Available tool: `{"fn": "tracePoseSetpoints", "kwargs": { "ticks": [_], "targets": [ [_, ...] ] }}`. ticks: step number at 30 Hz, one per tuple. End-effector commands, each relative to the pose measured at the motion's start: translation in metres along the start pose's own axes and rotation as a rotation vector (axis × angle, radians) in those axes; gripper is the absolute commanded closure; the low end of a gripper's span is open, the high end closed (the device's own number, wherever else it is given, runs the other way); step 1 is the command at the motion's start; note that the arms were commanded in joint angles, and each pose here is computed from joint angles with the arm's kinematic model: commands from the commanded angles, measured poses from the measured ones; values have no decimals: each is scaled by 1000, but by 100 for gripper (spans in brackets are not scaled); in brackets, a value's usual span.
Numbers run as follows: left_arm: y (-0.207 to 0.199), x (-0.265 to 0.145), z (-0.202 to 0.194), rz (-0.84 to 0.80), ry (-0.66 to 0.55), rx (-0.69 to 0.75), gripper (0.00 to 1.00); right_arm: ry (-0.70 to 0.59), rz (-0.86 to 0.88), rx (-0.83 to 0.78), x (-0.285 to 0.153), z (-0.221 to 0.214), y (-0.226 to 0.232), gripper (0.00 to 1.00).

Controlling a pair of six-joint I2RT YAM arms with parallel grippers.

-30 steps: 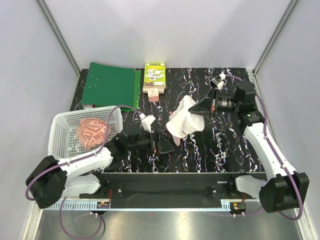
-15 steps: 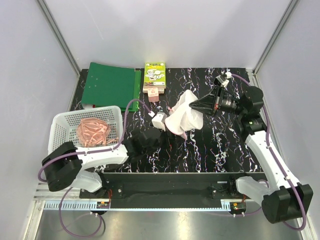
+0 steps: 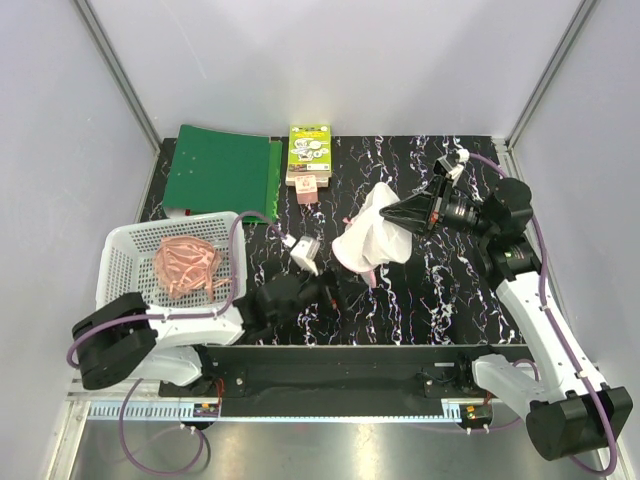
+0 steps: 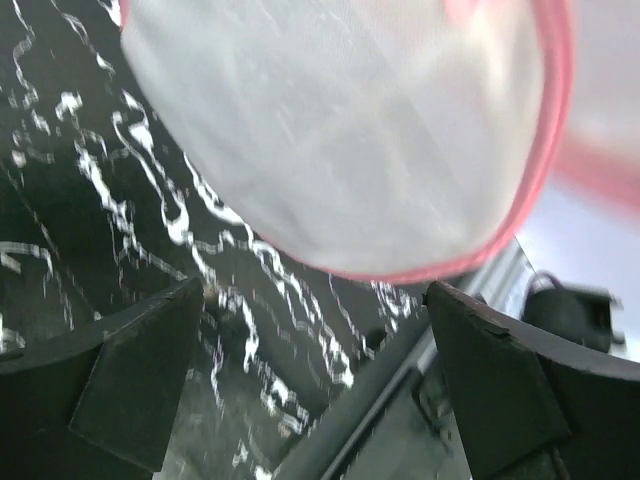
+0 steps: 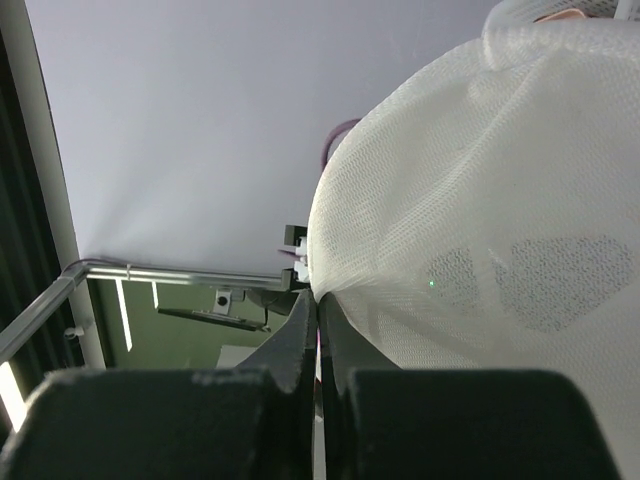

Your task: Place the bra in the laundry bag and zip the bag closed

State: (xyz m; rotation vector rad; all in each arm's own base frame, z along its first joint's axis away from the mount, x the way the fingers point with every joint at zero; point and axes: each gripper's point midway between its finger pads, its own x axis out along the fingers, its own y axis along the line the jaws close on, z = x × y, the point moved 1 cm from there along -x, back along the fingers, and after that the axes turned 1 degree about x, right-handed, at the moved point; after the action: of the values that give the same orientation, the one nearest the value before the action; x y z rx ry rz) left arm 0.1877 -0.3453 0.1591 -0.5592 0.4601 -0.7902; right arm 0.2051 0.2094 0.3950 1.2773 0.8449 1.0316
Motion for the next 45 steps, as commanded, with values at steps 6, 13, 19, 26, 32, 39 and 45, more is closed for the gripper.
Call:
{"fn": "tracePoseSetpoints", "kwargs": {
  "ticks": [6, 13, 19, 26, 32, 39, 45],
  "targets": [
    [-34, -23, 29, -177, -190, -38, 1, -87, 41, -65, -1, 6, 32, 100],
    [-42, -14, 58, 3, -332, -36, 1, -167, 35, 24, -3, 14, 27, 100],
    [-34, 6, 76, 186, -405, 9, 1, -241, 41, 64, -7, 19, 38, 100],
    [-20, 18, 84, 350, -419, 93, 1, -286, 56, 90, -13, 17, 47, 100],
    [-13, 12, 85, 314, -383, 144, 40, -274, 78, 94, -19, 4, 53, 100],
    [-28, -3, 87, 144, -229, 243, 98, -211, 49, 108, -19, -7, 44, 100],
    [-26, -43, 73, 50, 79, 240, 100, -91, -60, -22, -14, -18, 3, 100]
  ]
}}
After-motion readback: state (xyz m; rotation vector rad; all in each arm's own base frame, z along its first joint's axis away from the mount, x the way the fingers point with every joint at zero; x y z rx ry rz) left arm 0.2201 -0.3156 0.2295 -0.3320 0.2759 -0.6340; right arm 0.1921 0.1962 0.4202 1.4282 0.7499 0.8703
